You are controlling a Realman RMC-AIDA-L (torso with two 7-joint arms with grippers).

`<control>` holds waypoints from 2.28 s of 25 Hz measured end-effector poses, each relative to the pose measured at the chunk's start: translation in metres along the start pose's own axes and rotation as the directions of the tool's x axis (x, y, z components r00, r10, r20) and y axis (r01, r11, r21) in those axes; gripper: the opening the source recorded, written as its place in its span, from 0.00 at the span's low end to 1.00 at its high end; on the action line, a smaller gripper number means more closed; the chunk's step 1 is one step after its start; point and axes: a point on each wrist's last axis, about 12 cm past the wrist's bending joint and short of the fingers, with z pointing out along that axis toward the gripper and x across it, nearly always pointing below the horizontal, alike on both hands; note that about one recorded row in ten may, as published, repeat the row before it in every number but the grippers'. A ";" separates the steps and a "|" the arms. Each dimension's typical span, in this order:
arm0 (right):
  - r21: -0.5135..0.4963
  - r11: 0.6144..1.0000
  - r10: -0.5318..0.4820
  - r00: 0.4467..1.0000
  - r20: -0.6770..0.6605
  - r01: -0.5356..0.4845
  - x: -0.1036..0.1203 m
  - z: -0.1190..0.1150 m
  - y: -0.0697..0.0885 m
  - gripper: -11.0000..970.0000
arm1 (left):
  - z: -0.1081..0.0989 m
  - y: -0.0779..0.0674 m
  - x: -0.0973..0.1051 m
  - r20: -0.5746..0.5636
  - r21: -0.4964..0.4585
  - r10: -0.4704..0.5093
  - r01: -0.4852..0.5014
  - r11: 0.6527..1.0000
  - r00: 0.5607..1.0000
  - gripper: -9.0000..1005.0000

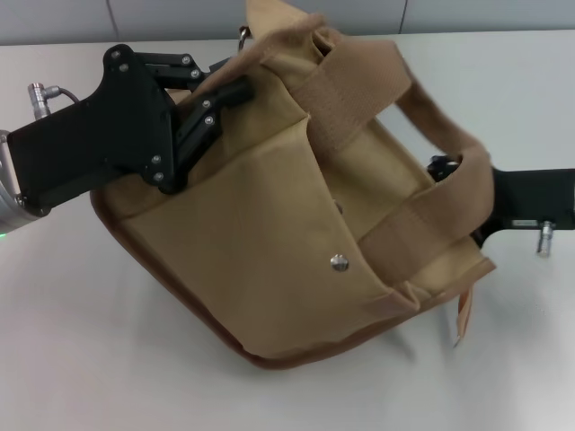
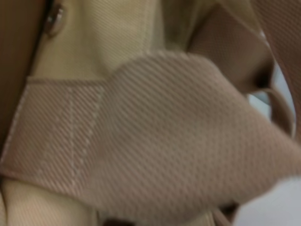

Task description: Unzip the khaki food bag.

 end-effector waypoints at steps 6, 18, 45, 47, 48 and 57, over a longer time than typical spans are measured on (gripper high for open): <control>0.016 1.000 -0.026 1.000 0.009 0.026 -0.005 0.010 -0.005 0.68 | 0.001 -0.001 0.001 0.000 0.006 -0.003 0.003 1.000 1.000 0.07; 0.230 0.970 0.019 0.974 0.227 -0.073 -0.012 -0.021 -0.024 0.31 | 0.000 -0.022 0.024 -0.004 -0.029 -0.064 0.064 0.998 0.998 0.07; 0.320 0.924 0.078 0.923 0.376 -0.209 -0.015 -0.044 -0.036 0.30 | -0.022 -0.079 0.066 -0.150 -0.164 -0.239 0.214 0.963 0.959 0.21; 0.347 0.908 0.081 0.910 0.407 -0.236 -0.013 -0.053 -0.037 0.39 | -0.027 -0.077 0.060 -0.120 -0.172 -0.223 0.201 0.964 0.967 0.29; 0.359 0.898 0.083 0.897 0.434 -0.256 -0.012 -0.057 -0.037 0.43 | -0.027 -0.077 0.060 -0.120 -0.172 -0.223 0.201 0.964 0.967 0.33; 0.320 0.805 0.087 0.634 0.769 -0.499 0.011 -0.106 -0.013 0.75 | -0.053 -0.072 0.030 0.017 -0.213 -0.162 0.162 0.963 0.987 0.71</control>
